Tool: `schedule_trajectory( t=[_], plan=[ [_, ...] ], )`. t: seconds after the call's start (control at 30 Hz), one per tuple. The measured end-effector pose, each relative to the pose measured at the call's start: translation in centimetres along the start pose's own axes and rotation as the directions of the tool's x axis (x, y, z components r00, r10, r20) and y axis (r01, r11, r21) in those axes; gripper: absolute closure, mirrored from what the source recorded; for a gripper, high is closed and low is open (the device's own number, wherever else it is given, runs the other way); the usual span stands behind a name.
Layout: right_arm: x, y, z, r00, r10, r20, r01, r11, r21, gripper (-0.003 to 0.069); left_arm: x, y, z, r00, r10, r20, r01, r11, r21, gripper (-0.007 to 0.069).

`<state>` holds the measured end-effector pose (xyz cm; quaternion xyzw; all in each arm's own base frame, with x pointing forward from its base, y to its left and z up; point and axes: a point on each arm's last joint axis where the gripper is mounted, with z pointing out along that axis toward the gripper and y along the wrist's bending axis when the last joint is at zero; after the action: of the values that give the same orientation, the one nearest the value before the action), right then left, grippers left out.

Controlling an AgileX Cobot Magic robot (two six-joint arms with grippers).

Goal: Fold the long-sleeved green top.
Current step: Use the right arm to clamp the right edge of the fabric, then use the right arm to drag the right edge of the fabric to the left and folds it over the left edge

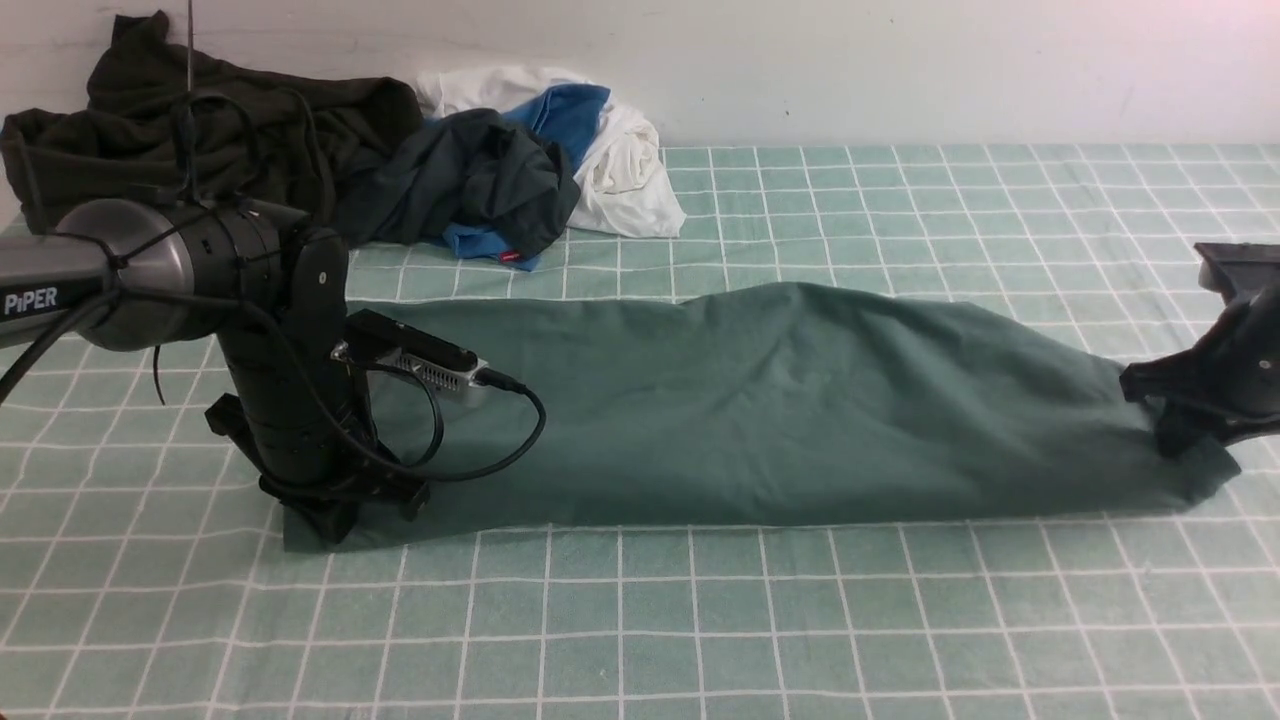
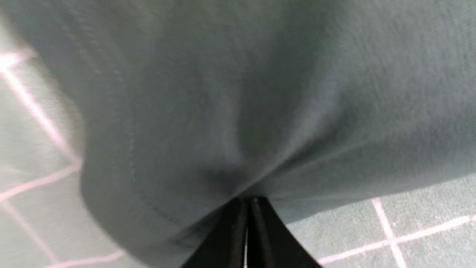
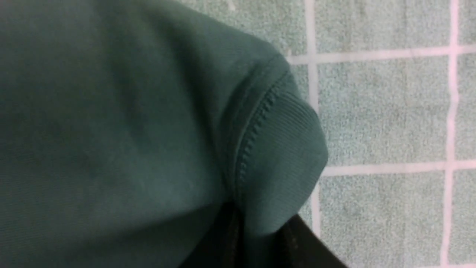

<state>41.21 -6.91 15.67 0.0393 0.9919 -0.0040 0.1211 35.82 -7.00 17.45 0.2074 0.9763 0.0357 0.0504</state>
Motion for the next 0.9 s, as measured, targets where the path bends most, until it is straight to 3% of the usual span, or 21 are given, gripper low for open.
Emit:
schedule_trajectory(
  t=[0.17,0.27,0.4,0.53,0.63,0.73,0.77,0.8,0.9],
  plan=[
    [0.0,-0.6,-4.6,0.997,-0.032,0.069,0.026,0.996,0.083,0.0624,1.0,0.3,-6.1,0.99,-0.007,0.138,0.012,0.999,-0.037,0.0628],
    [0.2,-1.0,-10.3,0.981,-0.048,0.186,0.016,0.985,0.17,0.0624,2.8,0.3,-10.6,0.974,-0.015,0.224,0.028,0.998,-0.055,0.0628],
    [0.9,0.4,-17.9,0.937,-0.096,0.336,0.034,0.982,0.188,0.0624,6.3,0.0,-16.6,0.931,-0.037,0.363,0.069,0.995,-0.075,0.0628],
    [1.5,6.0,-24.9,0.855,-0.216,0.471,0.189,0.976,0.105,0.0624,10.8,-0.6,-21.3,0.863,-0.042,0.504,0.101,0.991,-0.091,0.0628],
    [1.7,9.9,-26.7,0.811,-0.267,0.521,0.291,0.956,0.037,0.0624,13.0,-1.0,-22.8,0.827,-0.043,0.56,0.116,0.989,-0.095,0.0628],
    [2.0,17.6,-27.1,0.753,-0.335,0.566,0.465,0.88,-0.097,0.0624,16.0,-1.5,-24.3,0.776,-0.044,0.629,0.136,0.986,-0.098,0.0628],
    [2.1,18.0,-27.2,0.75,-0.338,0.569,0.473,0.875,-0.104,0.0624,16.2,-1.6,-24.3,0.774,-0.044,0.631,0.136,0.986,-0.098,0.0628],
    [2.3,21.8,-26.1,0.733,-0.366,0.573,0.539,0.826,-0.162,0.0624,17.2,-1.8,-24.4,0.765,-0.053,0.641,0.145,0.985,-0.092,0.0628],
    [2.2,27.7,-22.4,0.725,-0.389,0.568,0.598,0.765,-0.24,0.0624,18.6,-2.2,-23.9,0.774,-0.072,0.629,0.151,0.986,-0.073,0.0628]
  ],
)
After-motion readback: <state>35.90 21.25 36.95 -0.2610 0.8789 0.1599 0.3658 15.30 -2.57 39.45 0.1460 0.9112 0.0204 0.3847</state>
